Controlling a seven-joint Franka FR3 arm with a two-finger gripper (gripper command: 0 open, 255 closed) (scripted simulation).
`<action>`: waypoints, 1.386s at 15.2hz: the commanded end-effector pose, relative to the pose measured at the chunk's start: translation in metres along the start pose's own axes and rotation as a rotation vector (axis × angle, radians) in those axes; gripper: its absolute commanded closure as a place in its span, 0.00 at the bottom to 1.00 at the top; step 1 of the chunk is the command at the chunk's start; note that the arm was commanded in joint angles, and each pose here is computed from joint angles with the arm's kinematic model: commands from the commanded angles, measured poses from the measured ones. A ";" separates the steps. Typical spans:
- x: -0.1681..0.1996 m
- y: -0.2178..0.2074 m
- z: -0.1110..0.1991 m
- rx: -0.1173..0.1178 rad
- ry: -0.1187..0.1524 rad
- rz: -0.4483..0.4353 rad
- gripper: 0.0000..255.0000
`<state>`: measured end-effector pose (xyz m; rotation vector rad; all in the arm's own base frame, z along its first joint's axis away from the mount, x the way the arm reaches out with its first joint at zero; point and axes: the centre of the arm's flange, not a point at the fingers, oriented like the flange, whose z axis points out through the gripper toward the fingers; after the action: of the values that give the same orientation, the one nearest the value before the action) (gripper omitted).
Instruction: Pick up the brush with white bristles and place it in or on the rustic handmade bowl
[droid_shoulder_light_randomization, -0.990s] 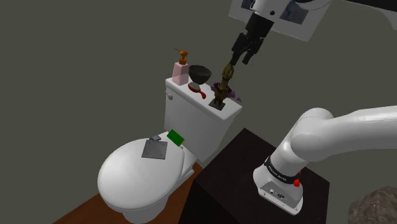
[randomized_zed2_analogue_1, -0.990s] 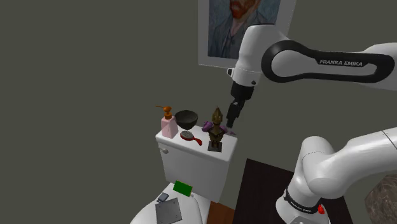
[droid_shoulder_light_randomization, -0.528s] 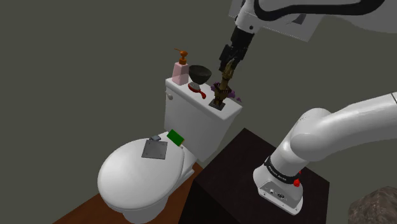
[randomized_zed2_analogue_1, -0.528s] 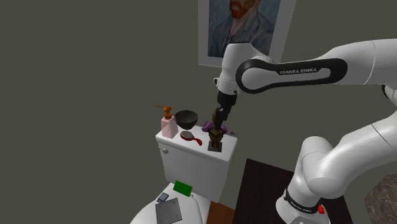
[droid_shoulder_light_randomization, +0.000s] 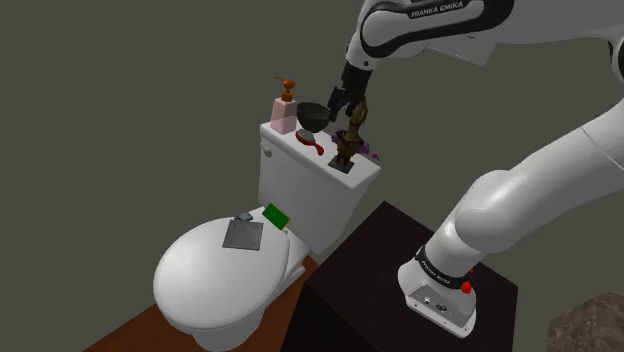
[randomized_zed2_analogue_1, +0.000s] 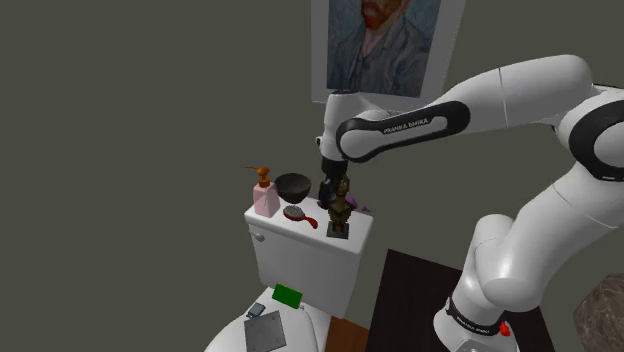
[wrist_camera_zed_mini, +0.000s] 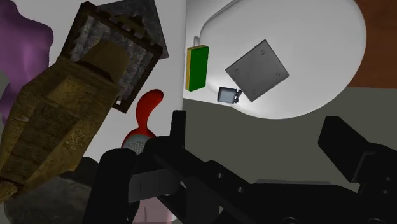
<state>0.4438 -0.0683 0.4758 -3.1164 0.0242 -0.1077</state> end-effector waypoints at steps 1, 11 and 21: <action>0.017 0.013 0.021 -0.010 -0.007 -0.010 0.00; 0.100 0.063 0.111 -0.055 -0.040 -0.058 0.00; 0.158 0.100 0.187 -0.087 -0.064 -0.092 0.00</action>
<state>0.6118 -0.1659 0.3040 -3.2052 -0.1174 -0.0083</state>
